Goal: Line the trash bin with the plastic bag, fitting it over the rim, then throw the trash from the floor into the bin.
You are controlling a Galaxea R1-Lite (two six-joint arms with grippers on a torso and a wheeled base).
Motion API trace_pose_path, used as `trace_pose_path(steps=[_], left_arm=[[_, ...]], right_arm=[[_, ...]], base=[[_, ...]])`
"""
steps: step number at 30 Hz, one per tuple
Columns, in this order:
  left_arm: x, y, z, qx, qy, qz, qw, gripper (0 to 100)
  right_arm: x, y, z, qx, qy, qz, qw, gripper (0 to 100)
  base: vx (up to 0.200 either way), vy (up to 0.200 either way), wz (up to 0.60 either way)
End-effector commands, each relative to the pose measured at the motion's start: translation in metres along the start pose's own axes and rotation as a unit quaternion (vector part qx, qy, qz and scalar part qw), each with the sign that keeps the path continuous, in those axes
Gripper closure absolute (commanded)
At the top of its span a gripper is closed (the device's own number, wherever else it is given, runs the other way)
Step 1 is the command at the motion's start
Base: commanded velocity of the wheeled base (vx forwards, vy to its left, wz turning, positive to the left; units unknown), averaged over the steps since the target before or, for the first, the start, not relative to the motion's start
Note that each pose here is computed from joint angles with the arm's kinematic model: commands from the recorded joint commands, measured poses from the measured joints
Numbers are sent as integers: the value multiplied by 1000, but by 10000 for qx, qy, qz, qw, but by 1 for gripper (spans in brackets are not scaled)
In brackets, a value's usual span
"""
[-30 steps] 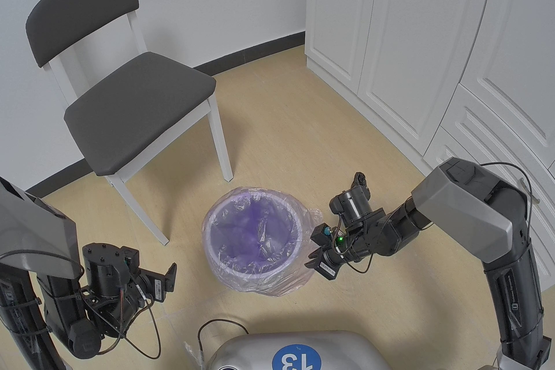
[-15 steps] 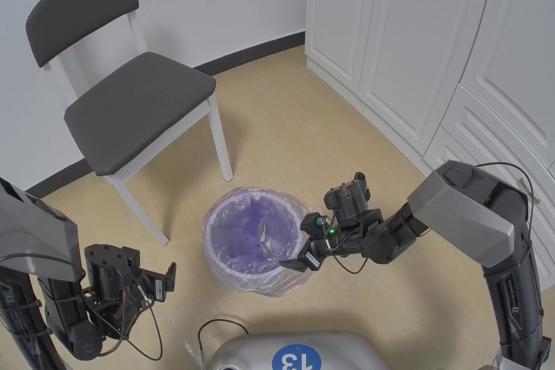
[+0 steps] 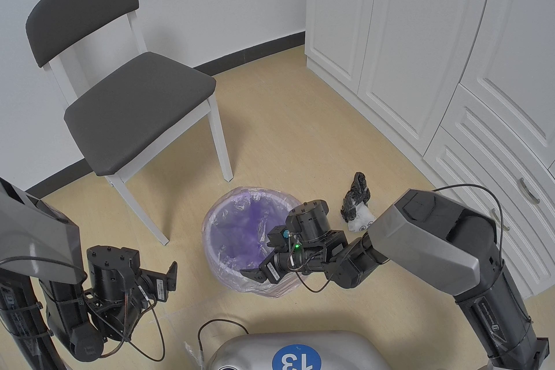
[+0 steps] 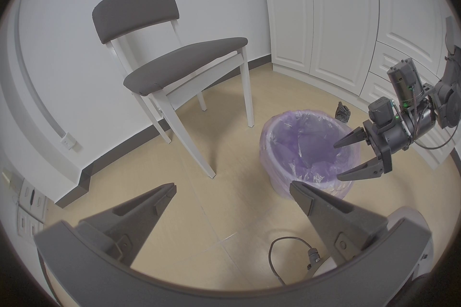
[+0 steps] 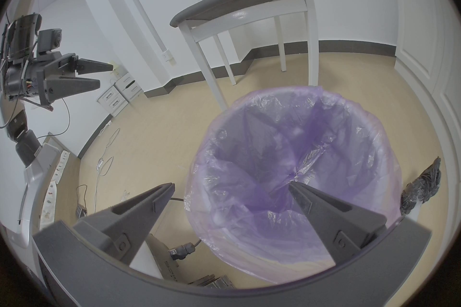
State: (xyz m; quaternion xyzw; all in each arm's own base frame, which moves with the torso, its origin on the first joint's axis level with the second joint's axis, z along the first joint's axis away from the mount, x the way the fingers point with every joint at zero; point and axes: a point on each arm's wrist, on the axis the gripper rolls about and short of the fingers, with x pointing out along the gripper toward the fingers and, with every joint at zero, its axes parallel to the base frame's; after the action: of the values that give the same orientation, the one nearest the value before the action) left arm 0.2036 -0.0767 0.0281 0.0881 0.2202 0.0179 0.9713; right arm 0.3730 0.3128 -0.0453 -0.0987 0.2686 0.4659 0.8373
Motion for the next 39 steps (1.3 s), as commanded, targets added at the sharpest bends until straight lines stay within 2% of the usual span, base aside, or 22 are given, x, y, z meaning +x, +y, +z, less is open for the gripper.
trace_pose_path(steps=[1,9,14,19,20,25,30,34,39], left_arm=[[-3,2,-1,-11,-10,14,10000,0],[-3,3,0,-31,-27,42,10000,0],[-3,3,0,-17,-22,35,10000,0],[-2,4,-1,-26,-9,70,10000,0],[-2,4,-1,-26,-9,70,10000,0],[-2,3,-1,-17,3,64,10000,0],[-3,2,-1,6,0,92,10000,0],[-3,2,-1,-11,-13,137,9999,0],[-3,2,-1,-2,-9,147,9999,0]], right_arm=[[12,0,-6,18,52,26,10000,0],[18,-3,2,85,304,-135,9994,0],[22,-6,9,184,706,-342,9967,0],[23,-8,10,210,697,-350,9967,0],[23,-8,9,214,712,-349,9966,100],[22,-7,9,216,719,-348,9966,100],[19,-3,-4,179,946,-260,9950,100],[11,1,1,130,880,-237,9958,100],[-3,16,2,-124,852,-113,9962,100]], base=[[0,0,0],[0,0,0],[0,0,0],[0,0,0],[0,0,0],[0,0,0],[0,0,0],[0,0,0],[0,0,0]])
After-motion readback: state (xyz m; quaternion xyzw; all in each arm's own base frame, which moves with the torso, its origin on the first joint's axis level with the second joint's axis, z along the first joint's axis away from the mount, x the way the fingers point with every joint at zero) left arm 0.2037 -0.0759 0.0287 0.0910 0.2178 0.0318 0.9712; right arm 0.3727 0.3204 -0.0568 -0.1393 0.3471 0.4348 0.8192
